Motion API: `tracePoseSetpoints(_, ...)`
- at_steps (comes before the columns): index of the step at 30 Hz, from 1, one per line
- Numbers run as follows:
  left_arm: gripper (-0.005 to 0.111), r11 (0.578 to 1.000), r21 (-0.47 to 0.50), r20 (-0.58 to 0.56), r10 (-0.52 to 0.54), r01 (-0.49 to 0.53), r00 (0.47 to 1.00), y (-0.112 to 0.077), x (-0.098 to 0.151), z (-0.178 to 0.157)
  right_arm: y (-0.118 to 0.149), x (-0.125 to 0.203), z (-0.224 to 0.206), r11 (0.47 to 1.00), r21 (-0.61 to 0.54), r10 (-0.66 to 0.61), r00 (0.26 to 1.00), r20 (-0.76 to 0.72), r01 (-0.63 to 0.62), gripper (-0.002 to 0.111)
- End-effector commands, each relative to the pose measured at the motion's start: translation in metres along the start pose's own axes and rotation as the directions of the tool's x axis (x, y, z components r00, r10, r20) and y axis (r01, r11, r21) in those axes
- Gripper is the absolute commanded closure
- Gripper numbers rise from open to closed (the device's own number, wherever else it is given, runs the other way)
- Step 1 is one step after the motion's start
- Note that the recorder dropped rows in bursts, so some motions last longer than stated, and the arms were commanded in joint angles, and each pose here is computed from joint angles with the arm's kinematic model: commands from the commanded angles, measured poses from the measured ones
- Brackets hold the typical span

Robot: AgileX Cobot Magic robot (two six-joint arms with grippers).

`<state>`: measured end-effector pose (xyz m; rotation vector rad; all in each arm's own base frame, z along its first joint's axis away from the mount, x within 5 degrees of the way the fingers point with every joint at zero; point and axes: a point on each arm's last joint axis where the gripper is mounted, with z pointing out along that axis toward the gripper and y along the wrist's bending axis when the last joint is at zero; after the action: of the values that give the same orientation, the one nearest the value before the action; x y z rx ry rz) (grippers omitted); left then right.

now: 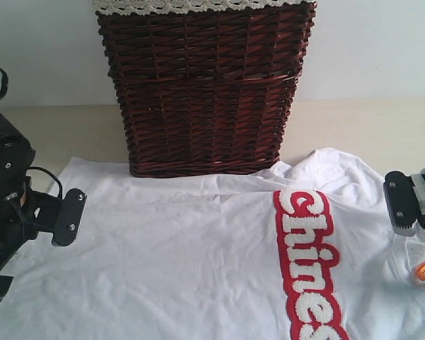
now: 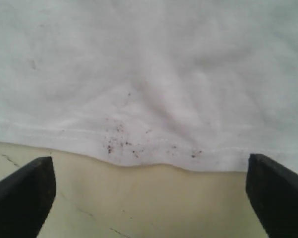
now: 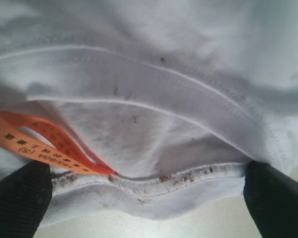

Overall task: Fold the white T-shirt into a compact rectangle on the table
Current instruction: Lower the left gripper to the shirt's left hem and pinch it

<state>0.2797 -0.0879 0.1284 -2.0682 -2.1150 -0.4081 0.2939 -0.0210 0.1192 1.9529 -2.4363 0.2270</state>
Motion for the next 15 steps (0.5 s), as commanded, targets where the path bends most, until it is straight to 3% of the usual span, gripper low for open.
tracePoseSetpoints(1,0.002,1.000,0.011,-0.004,-0.014,0.014,1.000,-0.004,0.002,0.001,-0.003,-0.002,0.003,0.999,0.038,-0.010,1.000,0.011,0.009,0.003)
tracePoseSetpoints(10,0.002,0.998,-0.055,0.076,-0.005,0.009,0.997,-0.004,-0.004,0.007,-0.003,-0.002,0.003,0.999,0.040,-0.008,1.000,0.012,0.007,0.003)
tracePoseSetpoints(15,0.002,0.999,-0.031,0.089,-0.032,0.035,0.995,-0.003,0.000,0.024,-0.003,-0.002,0.003,0.999,0.040,-0.008,1.000,0.012,0.007,0.003)
